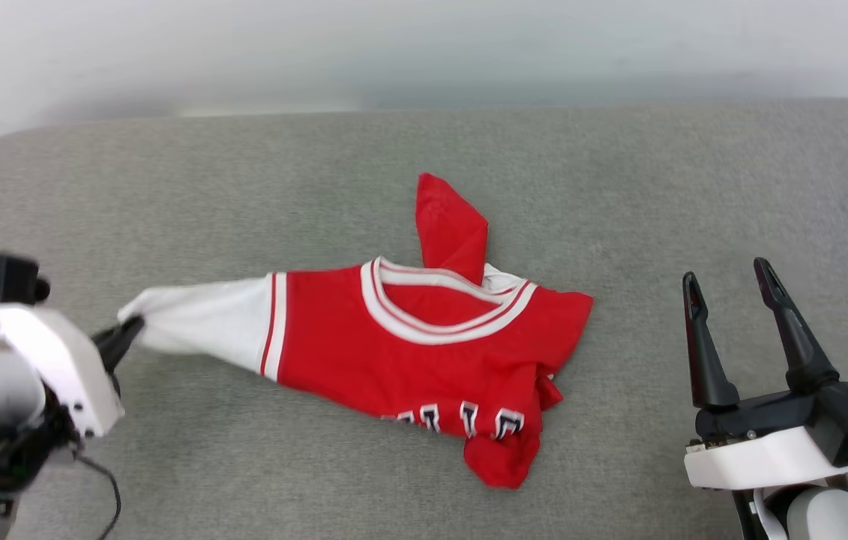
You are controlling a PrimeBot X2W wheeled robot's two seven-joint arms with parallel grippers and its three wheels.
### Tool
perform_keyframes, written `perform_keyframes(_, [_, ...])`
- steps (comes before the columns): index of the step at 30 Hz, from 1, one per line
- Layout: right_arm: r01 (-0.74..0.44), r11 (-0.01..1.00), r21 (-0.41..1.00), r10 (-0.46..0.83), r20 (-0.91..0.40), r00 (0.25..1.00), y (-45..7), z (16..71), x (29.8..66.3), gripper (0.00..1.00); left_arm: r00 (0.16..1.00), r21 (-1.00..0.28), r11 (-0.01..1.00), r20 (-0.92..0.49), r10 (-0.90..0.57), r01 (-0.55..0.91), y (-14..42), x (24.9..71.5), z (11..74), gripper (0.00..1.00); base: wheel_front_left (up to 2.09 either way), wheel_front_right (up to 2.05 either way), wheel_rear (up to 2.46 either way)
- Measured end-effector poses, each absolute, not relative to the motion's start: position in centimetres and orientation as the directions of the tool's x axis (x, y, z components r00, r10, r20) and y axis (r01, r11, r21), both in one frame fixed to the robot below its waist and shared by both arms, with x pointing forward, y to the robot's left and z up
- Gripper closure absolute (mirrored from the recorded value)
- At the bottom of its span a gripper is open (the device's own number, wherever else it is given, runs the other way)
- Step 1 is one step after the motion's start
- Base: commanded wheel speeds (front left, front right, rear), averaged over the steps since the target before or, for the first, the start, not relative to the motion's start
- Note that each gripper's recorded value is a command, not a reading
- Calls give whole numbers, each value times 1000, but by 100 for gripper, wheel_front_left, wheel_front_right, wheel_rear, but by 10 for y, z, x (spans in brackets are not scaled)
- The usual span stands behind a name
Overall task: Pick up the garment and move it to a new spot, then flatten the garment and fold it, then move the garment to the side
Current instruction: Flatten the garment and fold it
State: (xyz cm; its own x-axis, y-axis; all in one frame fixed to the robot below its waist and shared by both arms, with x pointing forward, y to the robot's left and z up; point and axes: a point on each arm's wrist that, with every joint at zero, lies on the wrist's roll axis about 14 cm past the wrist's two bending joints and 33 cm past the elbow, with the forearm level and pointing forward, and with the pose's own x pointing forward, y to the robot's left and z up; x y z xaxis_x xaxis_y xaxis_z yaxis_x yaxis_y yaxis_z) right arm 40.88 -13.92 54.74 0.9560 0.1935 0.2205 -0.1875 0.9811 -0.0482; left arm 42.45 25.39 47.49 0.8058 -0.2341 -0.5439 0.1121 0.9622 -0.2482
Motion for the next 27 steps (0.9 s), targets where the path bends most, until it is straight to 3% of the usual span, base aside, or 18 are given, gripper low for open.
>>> perform_keyframes(12, [-226, 973, -50, 232, 233, 945, -126, 554, 397, 0, 789, -302, 951, -600, -134, -69, 273, 345, 420, 100, 0, 0, 0])
perform_keyframes(13, [-226, 973, -50, 231, 232, 945, -126, 554, 396, 0, 796, -303, 951, -591, -134, -64, 270, 343, 419, 16, 0, 0, 0])
perform_keyframes(14, [-225, 973, -50, 231, 230, 945, -126, 553, 394, 0, 809, -306, 950, -572, -136, -57, 267, 343, 421, 0, 0, 0, 0])
perform_keyframes(18, [-221, 974, -54, 227, 241, 943, -127, 558, 391, 0, 895, -303, 953, -427, -133, -3, 255, 355, 443, 0, 0, 0, 0])
perform_keyframes(21, [-219, 974, -55, 226, 243, 943, -128, 559, 387, 0, 972, -213, 976, -217, -86, 39, 260, 371, 482, 0, 0, 0, 0])
perform_keyframes(27, [-206, 977, -61, 214, 262, 941, -132, 566, 383, 0, 994, -123, 987, 42, -97, 101, 239, 372, 528, 0, 0, 0, 0])
